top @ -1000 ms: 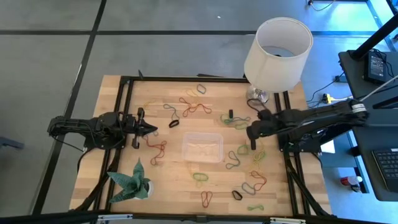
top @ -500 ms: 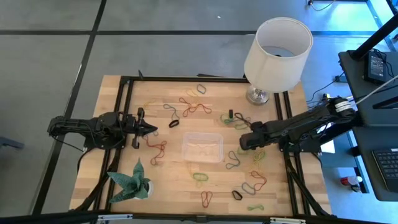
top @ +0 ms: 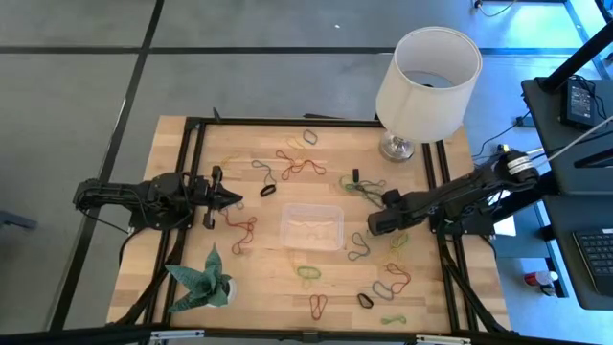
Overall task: Pick and place rubber bands into bin
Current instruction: Put the black rubber band into the transparent bin
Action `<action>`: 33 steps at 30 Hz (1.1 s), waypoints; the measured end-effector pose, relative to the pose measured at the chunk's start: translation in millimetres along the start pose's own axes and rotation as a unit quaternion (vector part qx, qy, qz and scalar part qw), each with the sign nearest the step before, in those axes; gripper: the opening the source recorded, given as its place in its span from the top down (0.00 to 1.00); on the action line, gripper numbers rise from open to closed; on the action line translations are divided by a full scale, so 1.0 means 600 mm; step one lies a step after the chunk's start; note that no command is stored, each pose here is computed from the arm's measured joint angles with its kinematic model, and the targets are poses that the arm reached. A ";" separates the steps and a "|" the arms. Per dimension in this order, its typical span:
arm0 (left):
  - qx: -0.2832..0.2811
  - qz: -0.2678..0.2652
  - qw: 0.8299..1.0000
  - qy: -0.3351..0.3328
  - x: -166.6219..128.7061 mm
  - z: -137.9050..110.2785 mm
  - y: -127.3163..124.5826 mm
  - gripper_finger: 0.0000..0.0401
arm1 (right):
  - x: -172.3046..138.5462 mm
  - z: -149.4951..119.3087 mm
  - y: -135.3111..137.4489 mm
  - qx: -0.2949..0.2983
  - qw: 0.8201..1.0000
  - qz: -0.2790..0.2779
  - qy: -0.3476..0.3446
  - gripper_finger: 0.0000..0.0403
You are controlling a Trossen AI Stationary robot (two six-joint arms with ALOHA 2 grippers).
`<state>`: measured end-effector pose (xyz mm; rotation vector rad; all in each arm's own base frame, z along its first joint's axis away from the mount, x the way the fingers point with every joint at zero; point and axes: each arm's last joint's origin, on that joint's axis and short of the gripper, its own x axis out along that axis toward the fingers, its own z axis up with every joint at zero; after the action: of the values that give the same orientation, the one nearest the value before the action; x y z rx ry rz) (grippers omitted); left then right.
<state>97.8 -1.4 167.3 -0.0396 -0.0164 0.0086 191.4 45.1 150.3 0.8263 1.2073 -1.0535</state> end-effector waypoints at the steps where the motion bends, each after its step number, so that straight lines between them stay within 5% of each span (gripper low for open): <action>1: 0.000 0.000 1.000 0.000 0.000 0.000 0.000 0.98 | -0.017 0.004 0.001 -0.003 1.000 0.015 -0.011 0.97; 10: 0.000 0.000 1.000 0.003 0.001 -0.001 0.000 0.98 | -0.176 0.024 0.046 -0.031 0.991 0.102 -0.085 0.99; 17: 0.000 0.000 1.000 0.005 0.001 -0.001 0.000 0.98 | -0.261 0.036 0.175 -0.063 0.977 0.154 -0.135 1.00; 25: 0.000 0.000 1.000 0.008 0.002 -0.002 0.000 0.98 | -0.236 0.055 0.351 -0.091 0.975 0.159 -0.124 1.00; 33: 0.000 0.000 1.000 0.009 0.002 -0.002 0.000 0.98 | -0.111 0.068 0.434 -0.089 0.990 0.101 -0.036 1.00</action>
<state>98.8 -1.5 165.9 -0.0392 0.0012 0.0087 448.9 103.3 214.0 0.7484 1.1143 -0.7925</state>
